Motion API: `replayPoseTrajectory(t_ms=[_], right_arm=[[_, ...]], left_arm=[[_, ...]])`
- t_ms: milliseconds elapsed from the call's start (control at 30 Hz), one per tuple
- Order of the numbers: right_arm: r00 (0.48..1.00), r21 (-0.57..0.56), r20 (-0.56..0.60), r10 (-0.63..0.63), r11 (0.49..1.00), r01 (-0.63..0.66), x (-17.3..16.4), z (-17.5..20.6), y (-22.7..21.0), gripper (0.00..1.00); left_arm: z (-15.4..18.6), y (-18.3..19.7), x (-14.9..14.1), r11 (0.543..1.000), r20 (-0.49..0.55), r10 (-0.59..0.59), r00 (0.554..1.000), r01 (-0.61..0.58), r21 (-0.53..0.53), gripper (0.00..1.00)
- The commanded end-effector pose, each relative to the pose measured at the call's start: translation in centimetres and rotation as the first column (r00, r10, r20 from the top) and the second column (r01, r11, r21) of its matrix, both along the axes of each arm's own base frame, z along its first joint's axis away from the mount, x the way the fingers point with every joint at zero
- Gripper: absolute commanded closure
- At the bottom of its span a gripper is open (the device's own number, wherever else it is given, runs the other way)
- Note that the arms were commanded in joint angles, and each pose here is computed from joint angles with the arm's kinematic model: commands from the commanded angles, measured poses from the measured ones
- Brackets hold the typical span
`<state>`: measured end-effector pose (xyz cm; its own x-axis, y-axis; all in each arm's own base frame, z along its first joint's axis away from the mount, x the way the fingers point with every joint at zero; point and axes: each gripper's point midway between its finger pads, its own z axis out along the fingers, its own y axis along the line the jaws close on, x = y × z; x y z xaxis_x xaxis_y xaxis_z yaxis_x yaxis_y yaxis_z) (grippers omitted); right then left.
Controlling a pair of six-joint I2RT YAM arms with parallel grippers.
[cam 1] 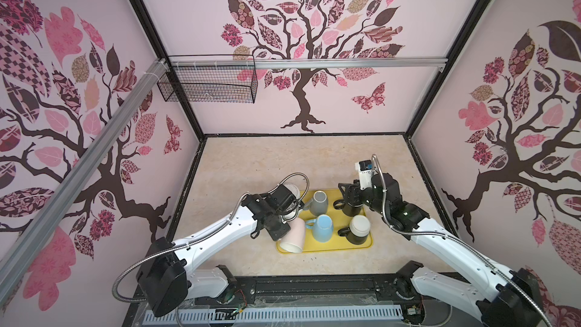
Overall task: Turn the mug right side up
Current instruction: Pick up the mug from the tray.
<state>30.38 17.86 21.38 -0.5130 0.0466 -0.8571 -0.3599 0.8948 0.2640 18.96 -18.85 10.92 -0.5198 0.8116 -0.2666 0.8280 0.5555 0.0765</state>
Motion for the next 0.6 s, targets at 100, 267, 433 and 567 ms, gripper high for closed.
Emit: replayPoseTrajectory(t_ms=[100,267,433,567], right_arm=[[1.0,0.027,0.005,0.026,0.999,-0.026,-0.1,1.1,0.7,0.27],[0.999,0.043,-0.019,0.041,0.998,-0.04,-0.5,1.0,0.9,0.27],[0.998,0.064,-0.025,0.058,0.996,-0.056,-1.1,1.2,1.1,0.27],[0.998,0.066,-0.031,0.063,0.996,-0.061,-1.4,1.3,1.0,0.27]], left_arm=[[1.1,-1.1,0.9,0.997,0.018,0.052,0.998,-0.051,-0.056,1.0],[2.0,-1.0,0.8,0.995,0.031,0.076,0.997,-0.074,-0.073,1.0],[3.3,-1.1,0.6,0.989,0.059,0.087,0.994,-0.079,-0.124,1.0],[3.9,-1.2,0.0,0.988,0.039,0.086,0.995,-0.08,-0.134,1.0]])
